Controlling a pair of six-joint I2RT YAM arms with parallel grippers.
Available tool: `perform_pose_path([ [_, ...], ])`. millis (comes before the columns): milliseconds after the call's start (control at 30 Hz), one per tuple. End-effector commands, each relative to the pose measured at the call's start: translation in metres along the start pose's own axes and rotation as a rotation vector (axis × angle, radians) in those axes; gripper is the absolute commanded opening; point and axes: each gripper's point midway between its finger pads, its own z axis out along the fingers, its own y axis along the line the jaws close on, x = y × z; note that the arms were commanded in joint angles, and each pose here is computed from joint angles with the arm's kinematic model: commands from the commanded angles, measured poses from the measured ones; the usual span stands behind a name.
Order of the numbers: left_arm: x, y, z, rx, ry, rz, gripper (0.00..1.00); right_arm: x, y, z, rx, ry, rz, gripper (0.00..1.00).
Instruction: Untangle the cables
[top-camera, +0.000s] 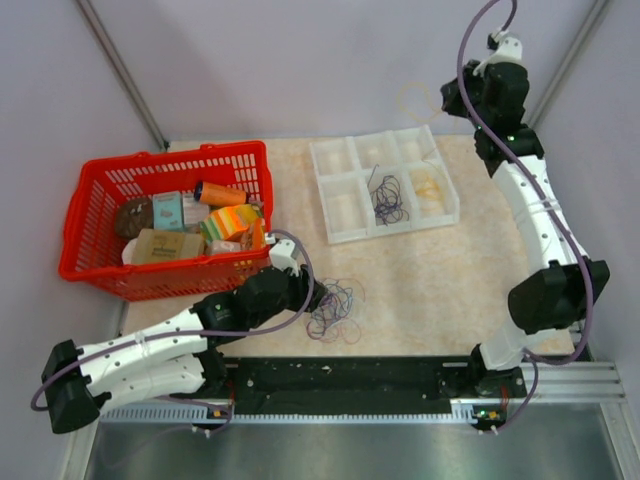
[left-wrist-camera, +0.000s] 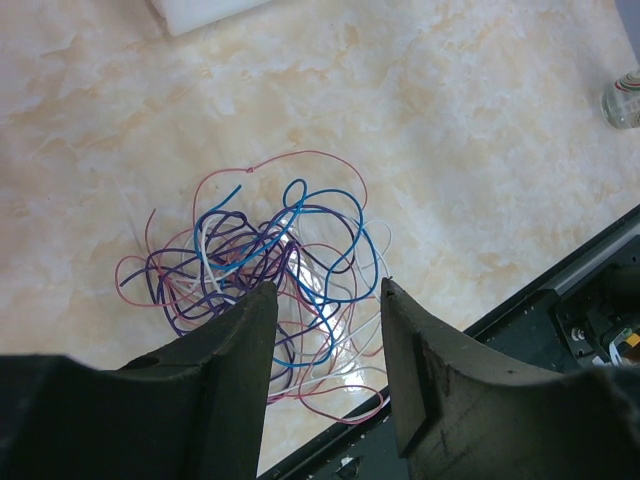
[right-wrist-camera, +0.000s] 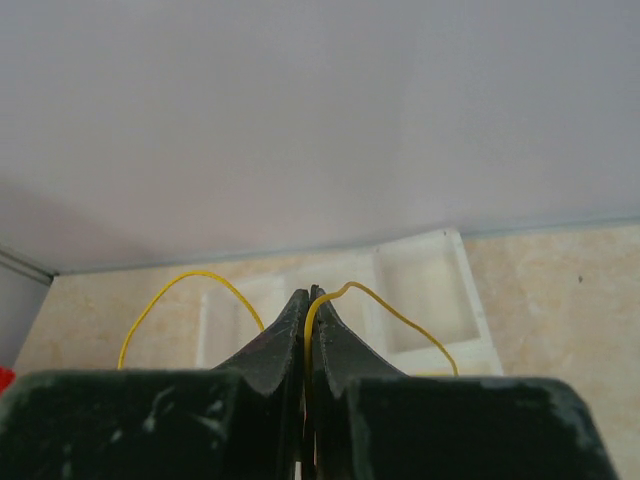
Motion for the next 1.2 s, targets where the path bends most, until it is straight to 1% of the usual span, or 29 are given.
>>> perform_pose_path([
  [0,-0.023,-0.009,-0.007,0.020,-0.064,-0.010,0.51,0.033,-0.016,0.017,0.009,0.037,0.047,0.00],
  [233,-0.015,-0.005,-0.005,0.016,-0.051,-0.014,0.51,0.081,-0.036,0.032,0.045,0.117,0.054,0.00],
  [367,-0.016,-0.004,-0.005,0.011,-0.053,-0.012,0.51,0.111,-0.040,0.033,0.054,0.178,0.108,0.00],
  [433,-0.015,-0.003,-0.005,0.009,-0.054,-0.017,0.52,0.134,-0.043,0.029,0.062,0.230,0.167,0.00],
  [567,-0.014,-0.003,-0.005,0.011,-0.051,-0.019,0.52,0.184,-0.059,0.012,0.154,0.342,0.302,0.00],
  [633,-0.013,-0.004,-0.005,0.016,-0.048,-0.019,0.52,0.200,-0.067,0.004,0.202,0.381,0.384,0.00],
  [733,-0.015,-0.004,-0.007,0.018,-0.051,-0.021,0.51,0.226,-0.092,-0.006,0.320,0.429,0.499,0.00],
  [833,-0.013,-0.004,-0.008,0.022,-0.050,-0.025,0.52,0.249,-0.114,-0.005,0.403,0.482,0.629,0.00],
  [933,-0.012,-0.003,-0.009,0.022,-0.048,-0.036,0.52,0.266,-0.133,0.004,0.468,0.498,0.643,0.00],
  [1000,-0.010,-0.005,-0.009,0.034,-0.045,-0.043,0.52,0.286,-0.139,0.011,0.499,0.545,0.650,0.00],
  [1100,-0.012,-0.008,-0.010,0.051,-0.047,-0.047,0.52,0.299,-0.128,0.019,0.462,0.597,0.721,0.00],
  [1167,-0.013,-0.010,-0.011,0.058,-0.043,-0.044,0.52,0.300,-0.120,0.022,0.458,0.594,0.719,0.00],
])
